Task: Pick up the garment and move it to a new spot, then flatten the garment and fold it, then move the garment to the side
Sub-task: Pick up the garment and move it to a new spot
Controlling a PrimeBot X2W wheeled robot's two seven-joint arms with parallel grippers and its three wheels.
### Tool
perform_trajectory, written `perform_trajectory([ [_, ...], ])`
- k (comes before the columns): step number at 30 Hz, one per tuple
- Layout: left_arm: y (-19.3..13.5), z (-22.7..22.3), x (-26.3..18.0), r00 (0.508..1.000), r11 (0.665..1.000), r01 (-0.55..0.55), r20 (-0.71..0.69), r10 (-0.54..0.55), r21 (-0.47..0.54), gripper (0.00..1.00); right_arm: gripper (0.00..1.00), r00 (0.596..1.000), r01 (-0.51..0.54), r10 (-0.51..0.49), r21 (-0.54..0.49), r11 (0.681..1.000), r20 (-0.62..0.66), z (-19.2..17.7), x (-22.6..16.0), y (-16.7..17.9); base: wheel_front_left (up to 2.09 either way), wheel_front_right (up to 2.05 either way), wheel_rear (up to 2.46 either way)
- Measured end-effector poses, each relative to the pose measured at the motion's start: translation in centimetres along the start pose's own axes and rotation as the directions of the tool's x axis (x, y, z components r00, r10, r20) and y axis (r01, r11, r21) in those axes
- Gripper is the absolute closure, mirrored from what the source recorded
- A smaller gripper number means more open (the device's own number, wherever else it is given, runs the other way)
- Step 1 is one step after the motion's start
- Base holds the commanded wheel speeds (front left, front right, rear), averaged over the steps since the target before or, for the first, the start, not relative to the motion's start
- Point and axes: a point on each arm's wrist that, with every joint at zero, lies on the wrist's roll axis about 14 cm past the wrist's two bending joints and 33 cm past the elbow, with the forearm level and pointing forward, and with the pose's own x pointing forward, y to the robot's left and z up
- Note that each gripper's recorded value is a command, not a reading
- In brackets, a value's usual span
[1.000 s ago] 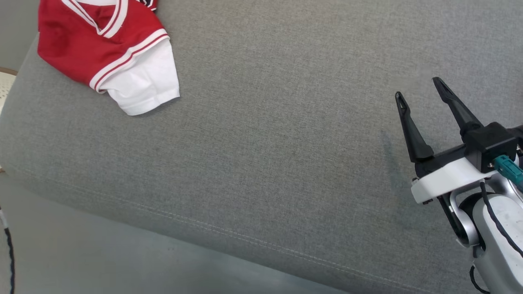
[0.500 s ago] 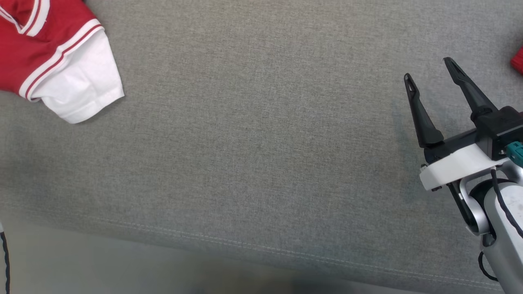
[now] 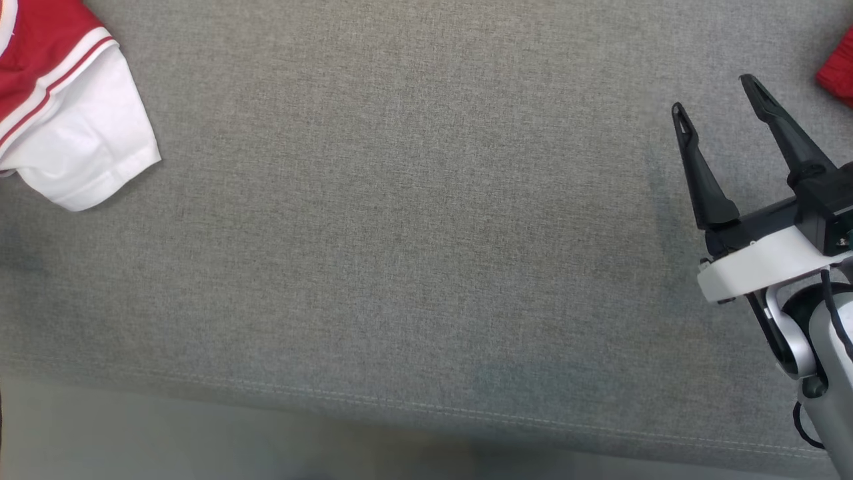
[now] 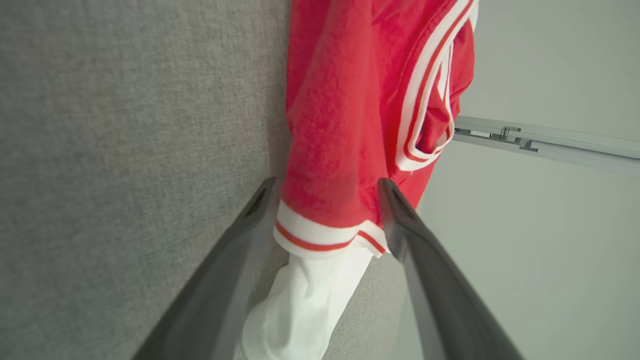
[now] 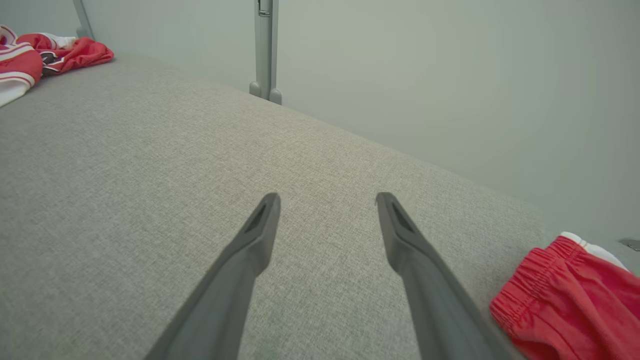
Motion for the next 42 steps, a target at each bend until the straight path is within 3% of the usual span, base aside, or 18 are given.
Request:
perform_trajectory([
  [12, -0.5, -0.8, 2.3, 0.999, 0.999, -0.032, -0.03, 0.032, -0.01, 0.0, 0.0, 1.0, 0.015, -0.015, -0.002, 1.0, -0.012, -0.4, 0.3, -0.8, 0.0, 0.0, 0.0],
  [13, -0.8, -1.0, 2.5, 0.999, 1.0, -0.028, -0.036, 0.028, -0.004, 0.25, 0.0, 1.0, 0.015, -0.015, -0.001, 1.0, -0.012, -0.4, 0.4, -0.8, 0.0, 0.0, 0.0],
  [14, -1.0, -1.3, 2.7, 0.999, 1.0, -0.024, -0.041, 0.024, -0.001, 0.6, 0.0, 1.0, 0.015, -0.015, -0.001, 1.0, -0.014, -0.5, 0.4, -0.8, 0.0, 0.0, 0.0],
  [15, -1.2, -1.4, 2.8, 0.999, 1.0, -0.023, -0.044, 0.023, 0.004, 0.85, 0.0, 1.0, 0.016, -0.016, -0.001, 1.0, -0.016, -0.5, 0.4, -0.8, 0.0, 0.0, 0.0],
  [16, -1.3, -1.6, 2.9, 0.999, 1.0, -0.025, -0.047, 0.025, 0.017, 1.0, 0.0, 1.0, 0.016, -0.016, -0.001, 1.0, -0.015, -0.5, 0.4, -0.8, 0.0, 0.0, 0.0],
  [21, -2.2, -3.2, 3.2, 0.996, 0.998, -0.009, -0.093, 0.014, 0.063, 1.0, 0.0, 1.0, 0.024, -0.024, -0.001, 1.0, -0.007, -0.2, 0.3, -1.0, 0.0, 0.0, 0.0],
  [24, -5.6, -4.8, 3.4, 0.987, 0.993, 0.096, -0.135, -0.086, 0.073, 1.0, 0.0, 1.0, 0.028, -0.028, 0.001, 1.0, 0.004, 0.2, 0.4, -1.0, 0.0, 0.0, 0.0],
  [27, -9.8, -8.0, 2.8, 0.95, 0.96, 0.26, -0.206, -0.235, 0.106, 1.0, 0.0, 0.999, 0.026, -0.027, 0.028, 0.999, 0.031, 0.8, 0.4, -0.3, 0.0, 0.0, 0.0],
  [30, -11.0, -11.7, 2.2, 0.916, 0.939, 0.327, -0.281, -0.286, 0.11, 1.0, 0.0, 0.999, 0.019, -0.021, 0.049, 0.999, 0.05, 1.3, 0.2, 0.5, 0.0, 0.0, 0.0],
  [36, -9.6, -20.0, 0.0, 0.848, 0.913, 0.387, -0.439, -0.298, 0.127, 1.0, 0.0, 0.996, 0.023, -0.03, 0.076, 0.997, 0.089, 2.7, -0.7, 1.1, 0.0, 0.0, 0.0],
  [42, -7.5, -26.3, -3.0, 0.8, 0.917, 0.388, -0.529, -0.283, 0.096, 1.0, 0.0, 0.995, 0.028, -0.039, 0.11, 0.994, 0.096, 3.4, -2.7, 2.0, 0.0, 0.0, 0.0],
])
